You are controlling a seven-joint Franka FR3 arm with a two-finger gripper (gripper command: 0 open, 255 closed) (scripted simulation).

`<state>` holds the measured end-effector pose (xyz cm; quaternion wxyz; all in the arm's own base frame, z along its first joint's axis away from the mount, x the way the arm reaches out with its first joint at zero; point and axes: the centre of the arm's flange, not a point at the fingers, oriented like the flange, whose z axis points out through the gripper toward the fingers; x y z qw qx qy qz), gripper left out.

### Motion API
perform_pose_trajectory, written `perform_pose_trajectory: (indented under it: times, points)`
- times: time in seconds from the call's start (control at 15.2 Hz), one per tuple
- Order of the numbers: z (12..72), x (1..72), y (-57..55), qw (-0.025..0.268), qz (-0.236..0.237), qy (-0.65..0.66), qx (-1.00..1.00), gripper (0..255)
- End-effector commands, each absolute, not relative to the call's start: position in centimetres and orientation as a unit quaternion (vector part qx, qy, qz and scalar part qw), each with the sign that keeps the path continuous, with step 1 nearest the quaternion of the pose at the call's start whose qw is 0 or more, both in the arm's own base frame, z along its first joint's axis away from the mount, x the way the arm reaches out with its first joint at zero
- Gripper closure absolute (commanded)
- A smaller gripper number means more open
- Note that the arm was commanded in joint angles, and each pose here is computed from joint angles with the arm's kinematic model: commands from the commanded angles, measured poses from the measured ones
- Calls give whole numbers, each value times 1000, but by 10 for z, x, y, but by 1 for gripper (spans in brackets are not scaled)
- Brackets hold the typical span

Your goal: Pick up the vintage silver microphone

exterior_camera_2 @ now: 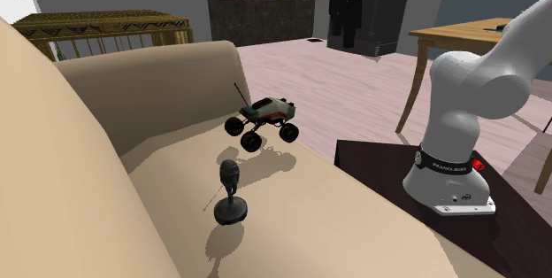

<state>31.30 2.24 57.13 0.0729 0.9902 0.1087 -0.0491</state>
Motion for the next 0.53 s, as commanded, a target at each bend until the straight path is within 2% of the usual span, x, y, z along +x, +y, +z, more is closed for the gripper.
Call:
perform_pose_trajectory:
  times: [0.0, 0.46]
  points:
    - [571, 313, 22, 73, -49, 109, 990, 0]
    - [512, 358, 61, 65, -16, 143, 987, 0]
